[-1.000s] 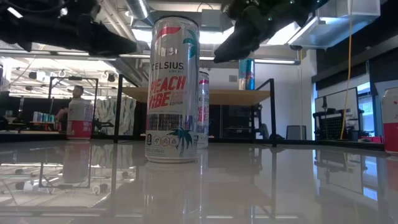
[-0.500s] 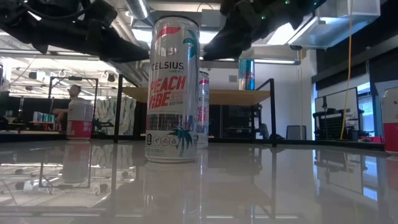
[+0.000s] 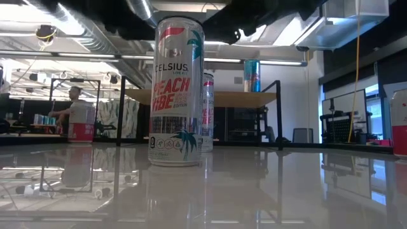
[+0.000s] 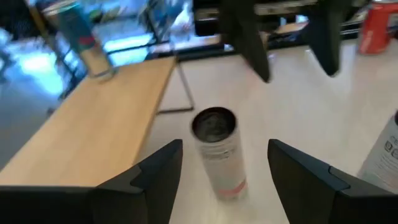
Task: Place canned beverage on shelf
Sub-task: Put the blue soda can on the shelf aligned with the other blue soda can
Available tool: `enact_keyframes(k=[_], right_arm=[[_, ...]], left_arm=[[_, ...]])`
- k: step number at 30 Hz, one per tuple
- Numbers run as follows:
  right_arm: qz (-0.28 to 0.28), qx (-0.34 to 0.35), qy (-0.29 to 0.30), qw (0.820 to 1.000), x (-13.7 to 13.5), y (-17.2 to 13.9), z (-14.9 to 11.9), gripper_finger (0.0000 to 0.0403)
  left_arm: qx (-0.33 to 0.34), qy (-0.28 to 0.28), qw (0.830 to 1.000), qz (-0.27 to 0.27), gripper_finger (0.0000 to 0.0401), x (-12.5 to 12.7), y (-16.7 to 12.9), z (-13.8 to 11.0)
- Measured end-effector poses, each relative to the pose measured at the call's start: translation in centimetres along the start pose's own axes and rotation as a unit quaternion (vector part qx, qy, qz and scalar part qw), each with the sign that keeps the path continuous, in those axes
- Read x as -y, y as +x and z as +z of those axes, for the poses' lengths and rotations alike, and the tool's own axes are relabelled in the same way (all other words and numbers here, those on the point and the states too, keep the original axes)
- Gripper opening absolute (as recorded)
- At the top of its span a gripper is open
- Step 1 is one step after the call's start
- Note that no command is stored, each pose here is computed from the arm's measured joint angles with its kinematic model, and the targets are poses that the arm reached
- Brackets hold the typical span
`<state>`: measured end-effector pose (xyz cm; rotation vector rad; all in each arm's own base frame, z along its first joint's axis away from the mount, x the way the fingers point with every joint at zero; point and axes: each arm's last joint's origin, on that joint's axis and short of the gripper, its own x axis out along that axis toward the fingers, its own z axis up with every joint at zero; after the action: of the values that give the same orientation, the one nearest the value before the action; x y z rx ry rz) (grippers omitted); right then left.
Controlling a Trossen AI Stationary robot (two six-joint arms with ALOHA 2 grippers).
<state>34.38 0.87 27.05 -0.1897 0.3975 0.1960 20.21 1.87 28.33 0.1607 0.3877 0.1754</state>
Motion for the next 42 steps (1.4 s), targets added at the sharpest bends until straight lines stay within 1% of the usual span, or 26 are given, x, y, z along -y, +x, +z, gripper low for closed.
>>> enact_keyframes(k=[3,5,8,10,12,17,21,27,30,34,37,39,40,42], right_arm=[[0.009,-0.002,-0.004,1.0,-0.6,0.1,0.1,0.0277],[0.015,0.0,-0.007,1.0,-1.1,0.1,0.2,0.0277],[0.034,0.001,-0.011,0.999,-2.3,0.2,0.4,0.0277],[0.048,0.005,-0.016,0.999,-3.2,0.3,0.6,0.0277],[0.06,0.008,-0.021,0.998,-4.1,0.3,0.8,0.0277],[0.079,0.011,-0.022,0.997,-5.8,0.3,1.0,0.0277],[0.088,0.008,-0.001,0.996,-6.7,0.3,1.1,0.0277],[0.063,-0.004,0.016,0.998,-8.1,0.6,1.0,0.0277],[0.053,-0.002,0.019,0.998,-8.7,0.7,1.0,0.0277],[0.053,-0.009,0.035,0.998,-9.4,0.8,0.9,0.0277],[0.055,-0.012,0.043,0.998,-9.6,0.9,0.8,0.0277],[0.056,-0.014,0.056,0.997,-9.8,1.0,0.7,0.0277],[0.053,-0.015,0.06,0.997,-9.8,1.1,0.7,0.0277],[0.052,-0.021,0.065,0.996,-10.0,1.2,0.6,0.0277]], left_arm=[[-0.047,-0.016,0.999,-0.001,0.0236,0.0,-1.4,1.9],[-0.083,-0.027,0.996,-0.007,0.0237,0.0,-2.3,2.6],[-0.11,-0.06,0.992,-0.016,0.0235,-0.1,-3.5,3.4],[-0.111,-0.084,0.99,-0.019,0.0233,-0.1,-4.0,3.9],[-0.098,-0.097,0.99,-0.018,0.0231,-0.2,-4.4,4.6],[-0.075,-0.09,0.993,-0.017,0.0232,-0.5,-4.7,5.8],[-0.082,-0.089,0.993,-0.016,0.0257,-0.5,-4.6,5.7],[-0.114,-0.126,0.985,-0.028,0.0323,-0.2,-4.1,5.2],[-0.132,-0.118,0.983,-0.049,0.0348,-0.1,-4.1,4.9],[-0.134,-0.129,0.98,-0.069,0.0358,0.1,-4.1,4.9],[-0.136,-0.132,0.976,-0.108,0.0356,0.5,-4.2,4.9],[-0.145,-0.139,0.968,-0.147,0.0355,1.0,-4.4,4.8],[-0.157,-0.147,0.964,-0.157,0.0355,1.3,-4.5,4.7],[-0.188,-0.171,0.955,-0.154,0.0354,1.7,-4.7,4.2]])
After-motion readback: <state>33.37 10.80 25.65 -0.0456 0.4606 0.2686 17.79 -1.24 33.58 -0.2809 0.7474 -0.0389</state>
